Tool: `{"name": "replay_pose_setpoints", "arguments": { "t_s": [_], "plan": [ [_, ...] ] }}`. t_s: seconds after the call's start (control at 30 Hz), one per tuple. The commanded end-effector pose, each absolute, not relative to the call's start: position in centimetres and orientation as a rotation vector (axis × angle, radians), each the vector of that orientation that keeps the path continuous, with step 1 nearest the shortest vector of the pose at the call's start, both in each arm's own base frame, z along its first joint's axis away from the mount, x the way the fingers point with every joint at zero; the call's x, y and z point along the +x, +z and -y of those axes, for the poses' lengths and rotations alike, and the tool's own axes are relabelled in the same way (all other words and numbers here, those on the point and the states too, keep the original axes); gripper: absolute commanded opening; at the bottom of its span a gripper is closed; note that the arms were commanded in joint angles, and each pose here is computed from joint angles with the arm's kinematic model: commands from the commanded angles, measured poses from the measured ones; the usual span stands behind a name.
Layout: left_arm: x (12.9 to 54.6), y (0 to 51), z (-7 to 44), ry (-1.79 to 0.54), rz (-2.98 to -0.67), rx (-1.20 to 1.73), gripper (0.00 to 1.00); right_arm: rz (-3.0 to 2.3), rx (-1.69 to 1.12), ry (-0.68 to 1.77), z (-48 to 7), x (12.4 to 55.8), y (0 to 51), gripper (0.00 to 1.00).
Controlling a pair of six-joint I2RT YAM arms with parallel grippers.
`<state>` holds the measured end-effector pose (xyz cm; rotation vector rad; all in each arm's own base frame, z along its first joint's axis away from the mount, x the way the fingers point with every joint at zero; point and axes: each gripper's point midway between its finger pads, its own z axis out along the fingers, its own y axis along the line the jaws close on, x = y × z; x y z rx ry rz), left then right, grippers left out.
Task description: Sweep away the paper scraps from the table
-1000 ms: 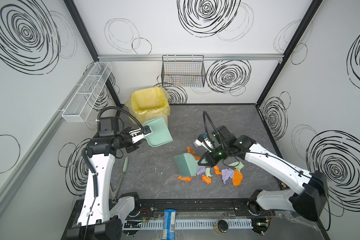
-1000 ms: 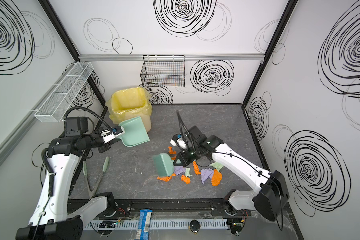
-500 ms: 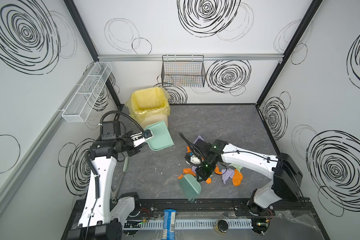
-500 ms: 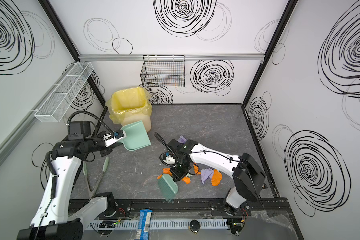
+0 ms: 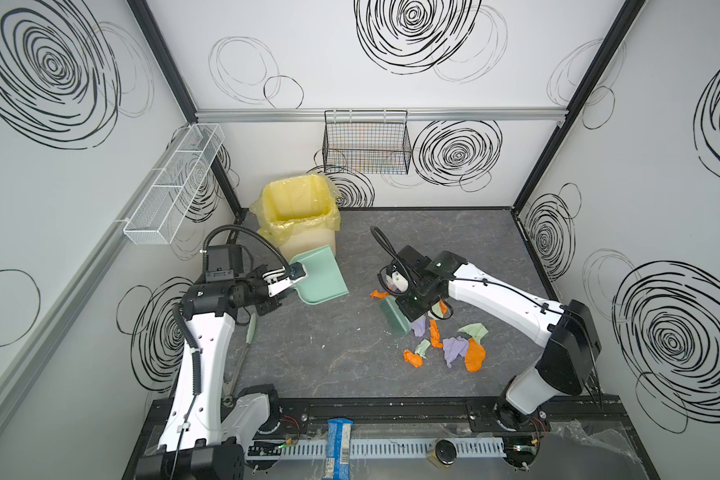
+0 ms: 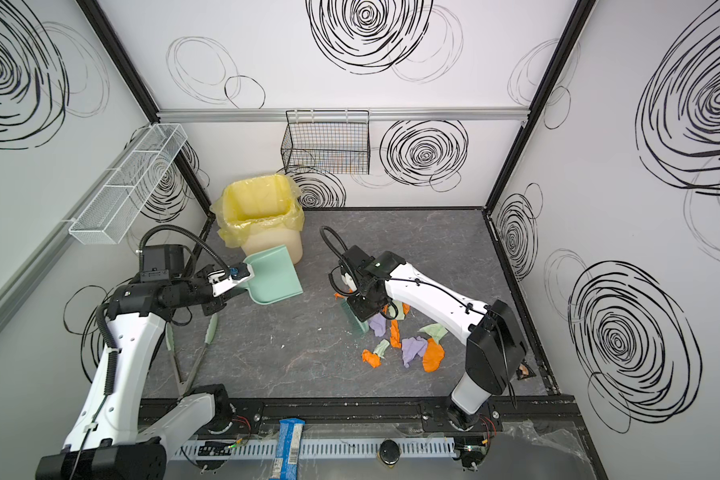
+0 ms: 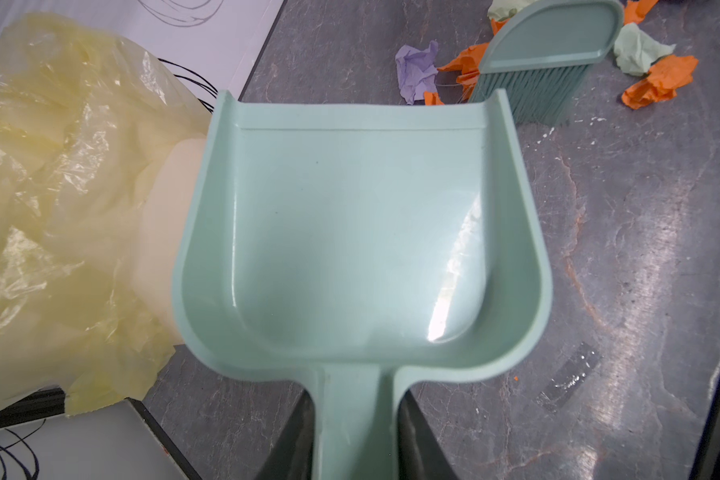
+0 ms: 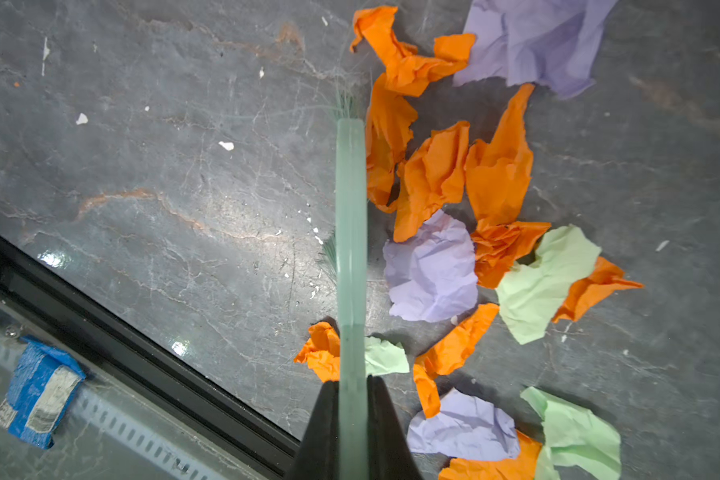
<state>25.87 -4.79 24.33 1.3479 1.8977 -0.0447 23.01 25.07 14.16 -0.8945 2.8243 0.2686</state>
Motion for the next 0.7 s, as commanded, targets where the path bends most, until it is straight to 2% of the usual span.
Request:
{"name": "replay_pose_setpoints", "arguments": {
  "t_s": [0.0, 0.1, 0.17, 0.5, 0.67],
  "plan": [
    [26.0, 24.6, 5.1, -0.057, -1.855, 1.348, 0.00, -2.762, -0.961, 0.429, -25.8, 21.5, 17.4, 0.00],
    [26.1, 24.5, 5.1, -0.056, -1.854, 1.349, 0.00, -2.711, -1.050, 0.616, -26.8, 19.0, 19.5, 0.00],
    [26.2, 24.5, 5.1, -0.058, -1.852, 1.348, 0.00, -2.715, -1.093, 0.649, -26.6, 17.5, 20.0, 0.00],
    [26.1, 23.9, 5.5, -0.091, -1.836, 1.350, 0.00, -2.905, -1.043, 0.524, -22.7, 12.3, 17.4, 0.00],
    [26.1, 23.6, 5.5, -0.094, -1.836, 1.354, 0.00, -2.966, -0.970, 0.425, -20.9, 11.4, 15.2, 0.00]
  ]
}}
